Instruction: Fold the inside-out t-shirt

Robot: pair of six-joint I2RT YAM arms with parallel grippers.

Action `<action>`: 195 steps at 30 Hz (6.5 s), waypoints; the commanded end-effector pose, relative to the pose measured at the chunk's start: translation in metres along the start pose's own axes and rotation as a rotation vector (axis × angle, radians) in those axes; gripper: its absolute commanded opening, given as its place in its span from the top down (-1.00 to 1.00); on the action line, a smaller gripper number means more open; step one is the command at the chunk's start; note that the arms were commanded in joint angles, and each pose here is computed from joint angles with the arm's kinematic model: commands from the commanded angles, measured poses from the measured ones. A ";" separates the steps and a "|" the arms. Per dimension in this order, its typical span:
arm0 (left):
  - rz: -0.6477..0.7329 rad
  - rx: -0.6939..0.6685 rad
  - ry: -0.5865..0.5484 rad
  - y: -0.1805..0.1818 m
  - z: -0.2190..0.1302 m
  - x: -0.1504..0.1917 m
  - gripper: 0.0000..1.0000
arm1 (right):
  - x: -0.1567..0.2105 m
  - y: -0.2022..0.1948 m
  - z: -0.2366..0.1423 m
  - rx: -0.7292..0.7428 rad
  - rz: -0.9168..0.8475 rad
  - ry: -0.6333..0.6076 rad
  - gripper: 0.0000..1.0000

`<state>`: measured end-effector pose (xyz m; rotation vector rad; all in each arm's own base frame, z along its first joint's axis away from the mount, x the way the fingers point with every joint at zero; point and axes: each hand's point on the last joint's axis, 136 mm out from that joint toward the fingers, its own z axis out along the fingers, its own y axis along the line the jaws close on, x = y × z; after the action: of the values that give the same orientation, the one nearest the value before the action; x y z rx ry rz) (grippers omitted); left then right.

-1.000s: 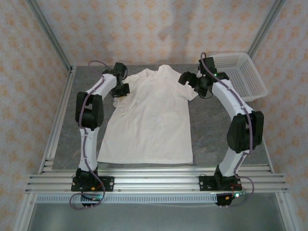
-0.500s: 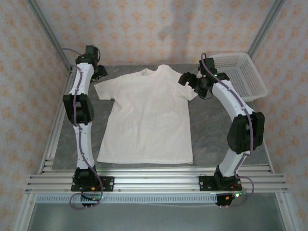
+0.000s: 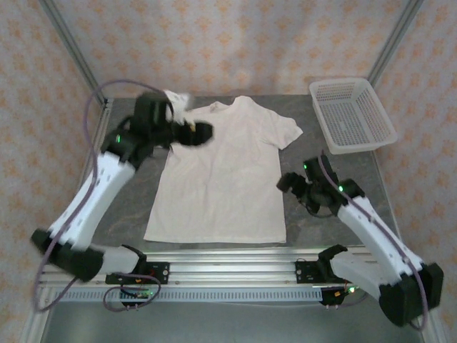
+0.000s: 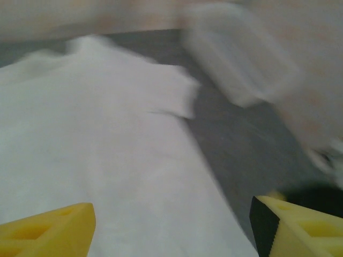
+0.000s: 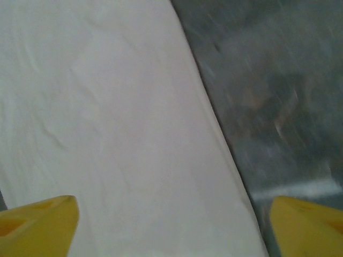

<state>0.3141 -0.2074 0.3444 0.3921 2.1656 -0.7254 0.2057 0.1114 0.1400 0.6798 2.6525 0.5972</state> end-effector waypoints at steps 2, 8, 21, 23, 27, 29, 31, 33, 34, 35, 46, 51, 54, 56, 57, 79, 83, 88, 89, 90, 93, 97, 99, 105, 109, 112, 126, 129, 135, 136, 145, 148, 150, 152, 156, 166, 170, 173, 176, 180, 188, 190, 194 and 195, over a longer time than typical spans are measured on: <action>0.339 0.154 0.197 -0.052 0.011 0.107 -0.57 | 0.064 -0.034 0.001 0.067 0.144 0.177 -0.59; 0.571 0.226 0.255 -0.082 0.003 0.177 -0.74 | 0.104 -0.035 0.019 0.113 0.105 0.245 -0.58; 0.708 0.224 0.365 -0.084 0.017 0.218 -0.74 | 0.118 -0.057 0.060 0.295 0.111 0.252 -0.64; 0.704 0.221 0.369 -0.083 0.019 0.220 -0.75 | 0.120 -0.055 0.065 0.274 0.132 0.258 -0.67; 0.701 0.216 0.363 -0.081 0.021 0.222 -0.75 | 0.116 -0.052 0.073 0.256 0.152 0.229 -0.45; 0.700 0.216 0.358 -0.081 0.021 0.222 -0.76 | 0.112 -0.047 0.075 0.245 0.159 0.210 -0.22; 0.700 0.212 0.359 -0.079 0.021 0.223 -0.76 | 0.109 -0.042 0.074 0.231 0.160 0.196 -0.12; 0.701 0.209 0.363 -0.078 0.022 0.225 -0.76 | 0.106 -0.039 0.073 0.231 0.157 0.182 0.00; 0.700 0.207 0.364 -0.077 0.022 0.226 -0.76 | 0.104 -0.038 0.073 0.230 0.156 0.174 0.06; 0.700 0.207 0.364 -0.077 0.022 0.226 -0.76 | 0.103 -0.038 0.073 0.233 0.155 0.169 0.15; 0.632 0.280 0.323 -0.086 0.049 0.245 -0.77 | 0.080 0.000 0.059 0.137 0.153 0.109 1.00; 0.563 0.279 0.262 -0.091 0.082 0.247 -0.77 | 0.066 0.021 0.051 0.057 0.207 0.082 1.00; 0.543 0.274 0.232 -0.094 0.098 0.246 -0.78 | 0.056 0.022 0.044 0.035 0.251 0.048 1.00; 0.538 0.289 0.234 -0.098 0.108 0.249 -0.78 | 0.050 0.019 0.039 0.011 0.296 0.024 1.00; 0.539 0.292 0.247 -0.098 0.113 0.252 -0.78 | 0.047 0.019 0.038 -0.004 0.316 0.015 1.00; 0.535 -0.072 0.531 -0.019 0.152 0.293 -0.31 | 0.040 0.018 0.032 -0.022 0.326 0.001 1.00; 0.529 -0.089 0.568 -0.004 0.147 0.303 -0.30 | 0.039 0.018 0.032 -0.021 0.329 -0.002 1.00; 0.514 -0.034 0.584 -0.002 0.134 0.305 -0.32 | 0.040 0.017 0.031 -0.013 0.324 0.001 1.00; 0.506 -0.008 0.577 -0.005 0.130 0.304 -0.36 | 0.040 0.017 0.031 -0.012 0.324 0.001 1.00; 0.498 0.019 0.567 -0.008 0.126 0.302 -0.42 | 0.040 0.017 0.031 -0.012 0.324 0.003 1.00; 0.478 0.048 0.533 -0.007 0.115 0.295 -0.63 | 0.040 0.017 0.031 -0.012 0.324 0.003 1.00; 0.474 0.058 0.507 -0.006 0.113 0.292 -0.69 | 0.039 0.018 0.030 -0.012 0.321 0.002 1.00; 0.470 0.058 0.532 -0.005 0.116 0.296 -0.67 | 0.039 0.020 0.030 -0.012 0.317 0.003 1.00; 0.455 0.018 0.602 0.003 0.129 0.308 -0.60 | 0.038 0.020 0.027 -0.009 0.312 0.000 1.00; 0.459 -0.145 0.548 0.026 0.133 0.293 -0.23 | 0.037 0.019 0.025 -0.012 0.317 -0.009 1.00; 0.450 -0.169 0.524 0.031 0.129 0.286 0.09 | 0.037 0.017 0.025 -0.009 0.319 -0.011 1.00; 0.380 -0.221 0.548 0.044 0.129 0.291 1.00 | 0.037 0.003 0.027 0.031 0.302 -0.032 1.00; 0.333 -0.135 0.482 0.023 0.122 0.268 1.00 | 0.031 -0.027 0.025 0.174 0.157 -0.091 0.65; 0.260 -0.110 0.472 0.014 0.102 0.241 1.00 | 0.009 -0.006 -0.010 0.161 -0.223 -0.264 0.12; 0.249 -0.109 0.466 0.016 0.100 0.239 1.00 | 0.012 0.015 -0.014 0.086 -0.304 -0.288 0.07; 0.097 -0.024 0.370 0.011 0.094 0.201 1.00 | 0.116 0.139 0.021 -0.376 -0.978 -0.512 0.10; 0.077 -0.015 0.348 0.011 0.092 0.187 1.00 | 0.131 0.156 0.046 -0.342 -1.182 -0.553 0.57; 0.052 -0.004 0.345 0.011 0.092 0.180 1.00 | 0.136 0.162 0.065 -0.327 -1.265 -0.608 0.76; 0.039 0.009 0.348 0.009 0.092 0.173 1.00 | 0.141 0.162 0.087 -0.298 -1.339 -0.646 0.81; 0.042 0.046 0.347 0.001 0.090 0.165 1.00 | 0.144 0.166 0.134 -0.162 -1.486 -0.766 0.95; 0.080 0.158 0.324 -0.028 0.055 0.146 1.00 | 0.045 0.172 0.159 -0.037 -1.278 -0.787 0.96; 0.094 0.196 0.285 -0.045 0.037 0.118 1.00 | 0.012 0.171 0.159 -0.028 -1.209 -0.734 0.97; 0.068 0.254 0.210 -0.065 0.022 0.088 1.00 | -0.007 0.168 0.161 0.018 -1.118 -0.743 1.00; 0.059 0.303 0.162 -0.081 0.014 0.065 1.00 | 0.004 0.174 0.171 0.007 -1.090 -0.685 1.00; 0.071 0.292 0.142 -0.083 0.010 0.051 1.00 | 0.030 0.183 0.177 -0.032 -1.134 -0.656 1.00; 0.063 0.388 0.076 -0.106 -0.009 0.033 1.00 | -0.017 0.188 0.169 -0.096 -0.852 -0.478 1.00; 0.072 0.425 0.072 -0.115 -0.013 0.028 1.00 | -0.029 0.185 0.169 -0.123 -0.766 -0.453 1.00; 0.084 0.450 0.029 -0.133 -0.021 0.008 1.00 | -0.051 0.168 0.171 -0.116 -0.553 -0.425 1.00; 0.092 0.464 0.011 -0.140 -0.024 0.001 1.00 | -0.050 0.169 0.173 -0.104 -0.535 -0.409 1.00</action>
<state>0.2406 -0.2908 0.3627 0.6961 2.0905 -1.0874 0.3902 0.2756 0.0924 -0.1011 2.1494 0.3231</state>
